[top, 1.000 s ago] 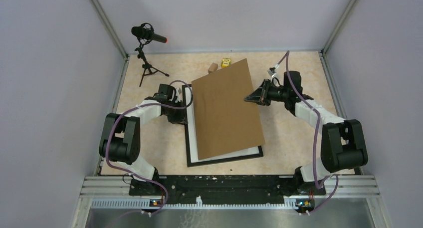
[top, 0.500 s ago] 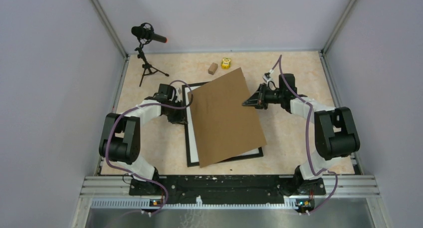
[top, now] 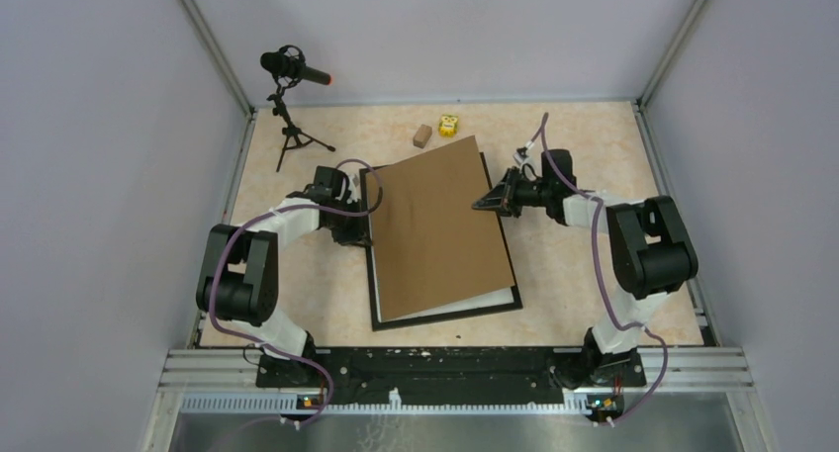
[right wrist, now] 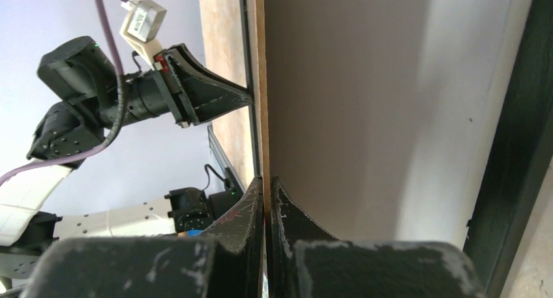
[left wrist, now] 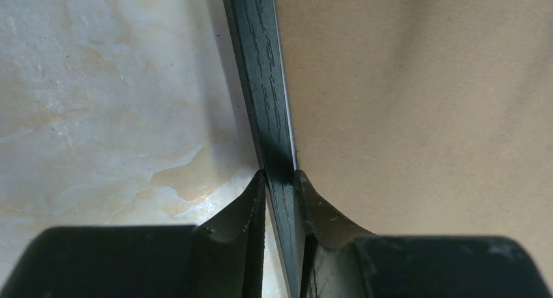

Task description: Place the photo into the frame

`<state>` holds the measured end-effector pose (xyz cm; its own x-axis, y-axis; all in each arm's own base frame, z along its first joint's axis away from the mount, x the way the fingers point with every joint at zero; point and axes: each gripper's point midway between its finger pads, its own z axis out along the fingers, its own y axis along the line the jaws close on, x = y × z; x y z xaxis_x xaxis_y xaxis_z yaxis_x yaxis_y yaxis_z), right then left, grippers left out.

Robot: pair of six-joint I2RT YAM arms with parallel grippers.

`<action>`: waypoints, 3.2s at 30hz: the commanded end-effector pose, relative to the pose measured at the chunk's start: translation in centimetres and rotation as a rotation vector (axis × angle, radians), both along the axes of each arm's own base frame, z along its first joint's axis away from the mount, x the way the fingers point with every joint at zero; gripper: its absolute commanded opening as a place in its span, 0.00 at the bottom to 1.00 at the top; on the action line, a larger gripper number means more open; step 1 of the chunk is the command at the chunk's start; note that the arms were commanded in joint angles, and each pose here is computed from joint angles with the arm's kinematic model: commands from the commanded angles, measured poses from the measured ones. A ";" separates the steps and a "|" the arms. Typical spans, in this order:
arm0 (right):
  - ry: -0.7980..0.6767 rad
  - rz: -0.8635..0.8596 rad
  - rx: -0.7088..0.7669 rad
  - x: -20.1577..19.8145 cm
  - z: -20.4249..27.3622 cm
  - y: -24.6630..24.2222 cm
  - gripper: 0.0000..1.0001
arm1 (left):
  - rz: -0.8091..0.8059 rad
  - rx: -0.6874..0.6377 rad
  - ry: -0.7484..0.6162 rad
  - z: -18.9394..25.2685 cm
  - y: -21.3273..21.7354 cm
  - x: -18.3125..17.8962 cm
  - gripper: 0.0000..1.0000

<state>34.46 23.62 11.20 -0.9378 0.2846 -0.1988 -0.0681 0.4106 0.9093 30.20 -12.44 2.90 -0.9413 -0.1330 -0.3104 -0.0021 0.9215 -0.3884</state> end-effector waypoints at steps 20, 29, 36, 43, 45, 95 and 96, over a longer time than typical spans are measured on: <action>-0.049 0.078 -0.250 -0.7 -2.7 -0.2 0.30 | -0.005 -0.055 -0.057 2.7 -0.7 -1.5 0.58; -0.071 0.122 -0.576 -1.1 -4.1 -1.6 0.56 | 0.016 -0.099 -0.103 5.3 -1.0 -0.5 0.74; -0.104 0.075 -0.851 0.5 -4.4 -5.4 0.82 | 0.058 -0.098 -0.129 6.5 -0.4 -0.2 0.88; -0.107 0.075 -0.755 -1.2 -5.3 -4.4 0.87 | 0.055 -0.166 -0.072 5.0 -1.0 -1.3 0.98; -0.083 0.080 -0.735 -2.0 -5.7 -4.3 0.80 | 0.050 -0.186 -0.043 4.4 -1.3 -1.8 0.97; -0.128 0.166 -0.615 -11.2 -3.8 -1.6 0.76 | 0.010 -0.236 0.085 0.7 -2.3 -3.7 0.99; -0.138 0.167 -0.580 -11.5 -3.8 -1.2 0.77 | 0.007 -0.249 0.091 0.7 -2.4 -3.8 0.99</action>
